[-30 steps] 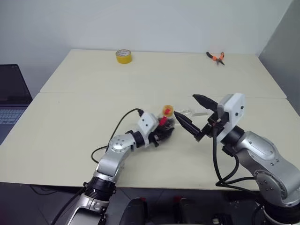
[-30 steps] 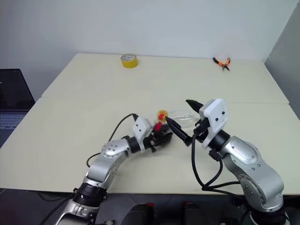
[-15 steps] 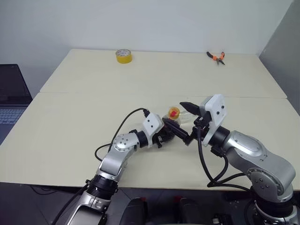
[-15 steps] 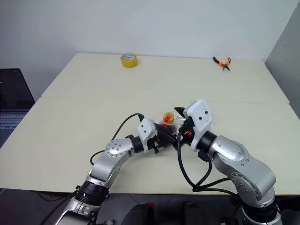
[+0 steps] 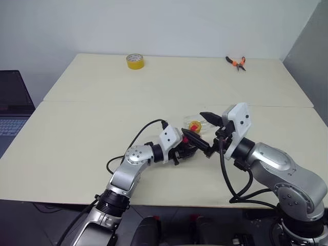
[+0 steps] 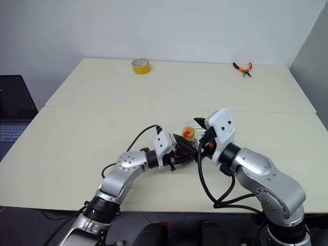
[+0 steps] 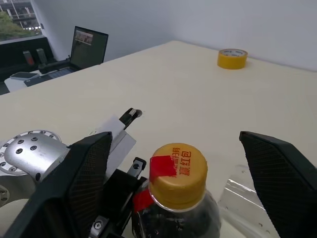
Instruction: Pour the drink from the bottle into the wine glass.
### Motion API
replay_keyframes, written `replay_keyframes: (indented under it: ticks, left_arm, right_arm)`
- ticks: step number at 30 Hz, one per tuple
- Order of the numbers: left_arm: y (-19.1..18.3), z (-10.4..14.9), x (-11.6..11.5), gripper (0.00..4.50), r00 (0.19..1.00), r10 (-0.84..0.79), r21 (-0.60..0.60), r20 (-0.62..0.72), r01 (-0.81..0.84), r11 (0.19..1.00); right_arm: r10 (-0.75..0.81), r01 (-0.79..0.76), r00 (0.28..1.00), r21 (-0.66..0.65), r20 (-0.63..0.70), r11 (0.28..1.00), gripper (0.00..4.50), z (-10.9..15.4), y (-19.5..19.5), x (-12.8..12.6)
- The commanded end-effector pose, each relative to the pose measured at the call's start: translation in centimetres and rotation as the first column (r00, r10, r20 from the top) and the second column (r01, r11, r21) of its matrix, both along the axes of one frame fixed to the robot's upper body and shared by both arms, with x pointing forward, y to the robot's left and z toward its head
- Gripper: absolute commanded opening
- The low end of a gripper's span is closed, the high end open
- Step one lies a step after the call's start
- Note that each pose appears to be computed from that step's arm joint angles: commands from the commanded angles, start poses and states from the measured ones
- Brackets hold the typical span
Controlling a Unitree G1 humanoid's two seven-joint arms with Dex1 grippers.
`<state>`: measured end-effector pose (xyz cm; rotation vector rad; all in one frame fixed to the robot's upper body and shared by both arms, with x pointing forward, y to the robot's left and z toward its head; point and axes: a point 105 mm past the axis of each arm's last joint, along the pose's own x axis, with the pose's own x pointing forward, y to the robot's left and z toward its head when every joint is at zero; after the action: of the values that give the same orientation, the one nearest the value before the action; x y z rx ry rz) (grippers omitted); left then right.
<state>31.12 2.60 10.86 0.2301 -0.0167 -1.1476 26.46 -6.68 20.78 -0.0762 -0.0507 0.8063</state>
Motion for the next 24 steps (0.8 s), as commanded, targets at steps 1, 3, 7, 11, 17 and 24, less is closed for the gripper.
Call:
replay_keyframes:
  ticks: [1,3,7,11,17,24]
  left_arm:
    - [-0.6,1.7,-0.1,1.85,0.998,-0.023,-0.033,0.065,0.025,0.999]
    - [-0.6,1.7,-0.1,1.85,0.997,-0.025,-0.034,0.067,0.028,0.999]
    - [-0.7,1.8,-0.1,1.84,0.997,-0.026,-0.037,0.071,0.029,0.999]
    - [-0.8,1.9,-0.1,1.58,0.997,-0.027,-0.038,0.074,0.03,0.999]
    - [-0.8,1.9,-0.2,1.26,0.997,-0.033,-0.037,0.073,0.035,0.999]
    - [-1.5,2.3,-1.2,1.03,0.993,-0.096,-0.04,0.073,0.099,0.994]
  right_arm:
    - [-0.015,0.015,1.0,0.006,0.021,1.0,3.2,0.3,-0.4,0.0]
    - [-0.021,0.022,1.0,-0.022,0.021,1.0,2.46,0.0,-0.6,0.0]
    - [-0.026,0.028,0.999,-0.064,0.028,0.998,1.25,-0.3,-0.7,0.2]
    - [-0.032,0.034,0.999,-0.065,0.037,0.997,1.25,-0.2,-0.8,0.3]
    - [-0.017,0.019,0.999,-0.053,0.035,0.998,1.25,-0.1,-1.0,0.3]
    - [0.292,-0.228,0.951,-0.407,0.1,0.884,1.25,-1.5,-3.6,2.5]
